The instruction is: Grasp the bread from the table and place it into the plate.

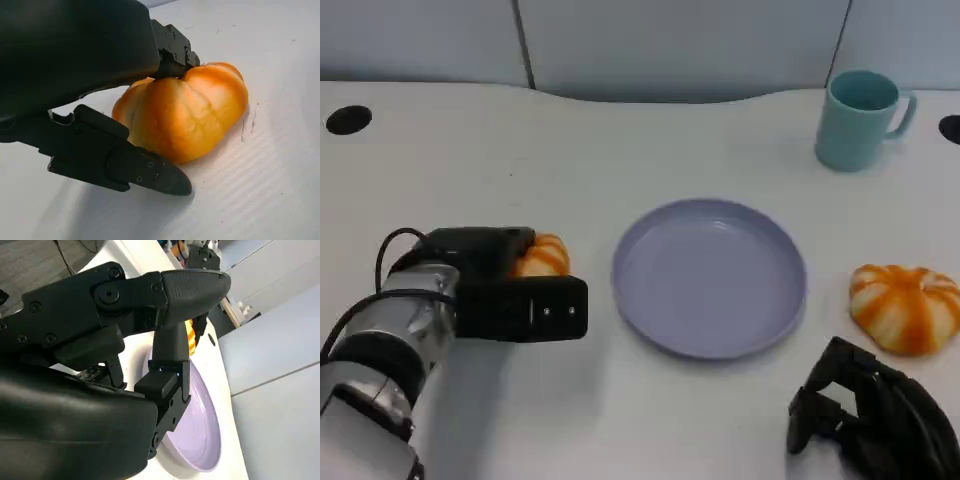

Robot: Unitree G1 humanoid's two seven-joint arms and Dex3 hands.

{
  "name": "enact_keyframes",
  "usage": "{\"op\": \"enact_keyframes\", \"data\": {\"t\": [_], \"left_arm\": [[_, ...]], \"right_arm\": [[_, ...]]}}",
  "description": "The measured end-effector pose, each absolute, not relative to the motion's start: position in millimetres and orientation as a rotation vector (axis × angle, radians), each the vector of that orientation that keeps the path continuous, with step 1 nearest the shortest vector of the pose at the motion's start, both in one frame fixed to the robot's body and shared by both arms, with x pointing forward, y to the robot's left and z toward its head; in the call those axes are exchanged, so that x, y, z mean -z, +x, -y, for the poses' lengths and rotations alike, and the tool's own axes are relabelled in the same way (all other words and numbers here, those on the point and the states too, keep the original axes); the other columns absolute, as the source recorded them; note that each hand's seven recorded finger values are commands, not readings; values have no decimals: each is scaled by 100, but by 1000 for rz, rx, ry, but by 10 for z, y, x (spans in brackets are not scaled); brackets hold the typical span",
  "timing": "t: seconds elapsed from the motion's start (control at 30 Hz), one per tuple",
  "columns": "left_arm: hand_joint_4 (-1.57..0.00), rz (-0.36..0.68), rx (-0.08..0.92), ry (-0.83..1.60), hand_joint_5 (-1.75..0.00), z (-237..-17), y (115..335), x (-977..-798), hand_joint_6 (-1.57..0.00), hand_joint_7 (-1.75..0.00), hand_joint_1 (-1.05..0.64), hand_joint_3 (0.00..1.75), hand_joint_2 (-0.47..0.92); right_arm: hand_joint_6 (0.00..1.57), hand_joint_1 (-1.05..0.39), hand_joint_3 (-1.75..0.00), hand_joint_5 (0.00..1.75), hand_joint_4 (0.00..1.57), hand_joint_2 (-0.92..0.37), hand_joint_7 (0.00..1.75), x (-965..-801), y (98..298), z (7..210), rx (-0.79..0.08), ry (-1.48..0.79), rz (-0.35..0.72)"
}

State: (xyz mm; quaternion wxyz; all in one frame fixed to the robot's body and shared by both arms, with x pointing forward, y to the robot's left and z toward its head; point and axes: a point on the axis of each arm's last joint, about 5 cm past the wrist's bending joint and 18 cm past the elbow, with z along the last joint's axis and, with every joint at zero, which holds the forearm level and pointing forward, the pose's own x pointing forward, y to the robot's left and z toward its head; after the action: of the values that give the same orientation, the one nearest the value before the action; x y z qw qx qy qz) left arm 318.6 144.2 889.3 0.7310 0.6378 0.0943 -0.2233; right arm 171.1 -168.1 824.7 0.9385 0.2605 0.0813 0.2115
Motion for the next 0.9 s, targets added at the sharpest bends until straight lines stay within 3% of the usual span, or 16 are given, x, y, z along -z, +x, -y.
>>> {"op": "enact_keyframes", "data": {"t": [0.1,0.13,0.17,0.23,0.37,0.47,0.9], "left_arm": [[-10,-206,491,1405,-2,-1441,3185,-8891,-19,0,-60,0,82],[-51,-205,490,1406,-71,-1440,3185,-8891,-55,-67,-40,29,82],[-69,-164,460,1398,-132,-1441,3171,-8873,-59,-130,-27,50,82],[-78,-43,359,1369,-166,-1451,3107,-8788,-62,-165,-20,62,81],[-81,137,193,1291,-174,-1487,2920,-8563,-62,-174,-18,66,80],[-81,142,163,1283,-175,-1524,2859,-8488,-62,-175,-18,66,80],[-81,149,151,1282,-175,-1543,2849,-8477,-62,-175,-18,69,79]], "right_arm": [[62,-58,-36,175,72,-92,150,-8247,1708,1682,-431,531,-167],[62,-59,-34,175,72,-92,150,-8246,1707,1683,-430,531,-167],[62,-59,-34,175,71,-92,150,-8247,1708,1681,-431,532,-167],[62,-59,-33,175,71,-92,150,-8246,1708,1679,-432,533,-169],[62,-60,-33,175,71,-92,150,-8243,1706,1682,-432,538,-177],[62,-60,-33,175,71,-92,150,-8242,1702,1694,-430,535,-180],[62,-60,-33,175,71,-92,150,-8242,1700,1694,-430,535,-180]]}}
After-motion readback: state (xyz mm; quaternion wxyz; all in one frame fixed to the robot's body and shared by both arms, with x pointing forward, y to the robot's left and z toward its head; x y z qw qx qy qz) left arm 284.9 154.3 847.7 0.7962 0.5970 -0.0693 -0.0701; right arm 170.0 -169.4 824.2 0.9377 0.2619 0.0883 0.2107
